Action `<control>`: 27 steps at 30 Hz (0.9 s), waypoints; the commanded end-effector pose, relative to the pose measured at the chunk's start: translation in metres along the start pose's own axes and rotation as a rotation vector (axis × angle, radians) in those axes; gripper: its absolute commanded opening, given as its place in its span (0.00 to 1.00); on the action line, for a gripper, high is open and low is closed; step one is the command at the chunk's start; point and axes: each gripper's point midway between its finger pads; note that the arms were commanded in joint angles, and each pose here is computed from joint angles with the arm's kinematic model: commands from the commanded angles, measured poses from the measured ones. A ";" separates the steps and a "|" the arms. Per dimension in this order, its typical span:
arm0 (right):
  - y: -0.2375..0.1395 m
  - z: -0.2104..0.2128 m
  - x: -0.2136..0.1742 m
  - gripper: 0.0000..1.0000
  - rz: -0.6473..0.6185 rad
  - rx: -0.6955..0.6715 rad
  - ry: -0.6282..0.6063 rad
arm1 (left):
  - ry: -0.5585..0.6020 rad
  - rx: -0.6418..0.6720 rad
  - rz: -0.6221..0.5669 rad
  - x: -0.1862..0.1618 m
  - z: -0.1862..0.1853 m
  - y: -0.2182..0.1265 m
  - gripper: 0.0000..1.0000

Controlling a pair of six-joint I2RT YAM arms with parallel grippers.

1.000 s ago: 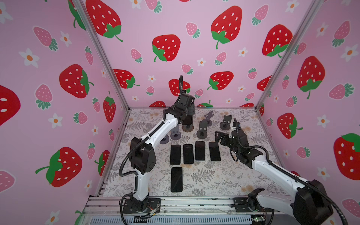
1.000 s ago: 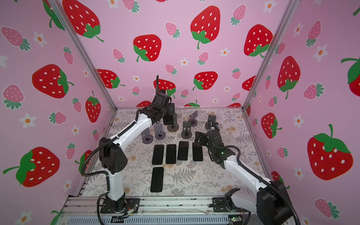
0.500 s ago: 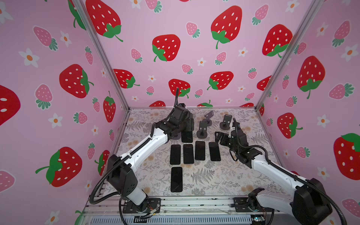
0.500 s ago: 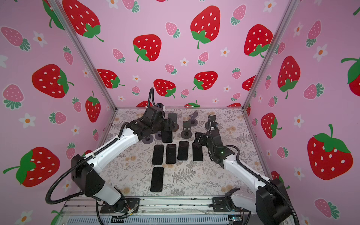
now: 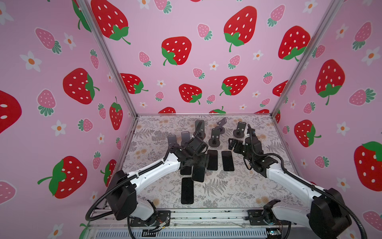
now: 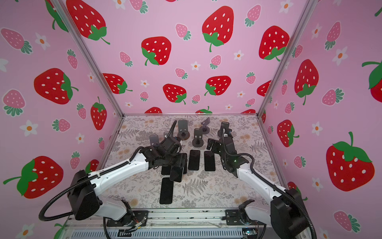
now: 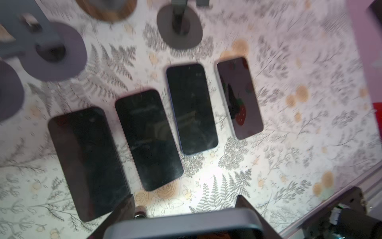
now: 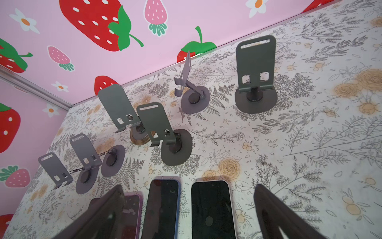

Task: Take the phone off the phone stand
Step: 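Carry the black phone toward the robot and lower it beside the last-placed phone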

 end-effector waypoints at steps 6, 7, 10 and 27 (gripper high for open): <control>-0.001 0.019 0.015 1.00 -0.020 0.053 0.019 | -0.096 0.004 0.127 -0.033 -0.027 0.024 0.69; -0.003 0.021 0.017 1.00 -0.022 0.056 0.012 | -0.119 0.024 0.156 -0.040 -0.025 0.029 0.69; -0.010 0.021 0.023 1.00 -0.049 0.063 0.009 | -0.165 0.049 0.228 -0.058 -0.025 0.042 0.69; -0.006 0.033 0.004 1.00 0.025 0.166 0.063 | -0.242 0.199 0.417 -0.106 -0.020 0.074 0.73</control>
Point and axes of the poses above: each gripper's point midway between its finger pads, its own y axis out along the fingers, its own z axis along the line the jaws close on, x = y × z, and after that the axes turned 13 degrees about y, right-handed
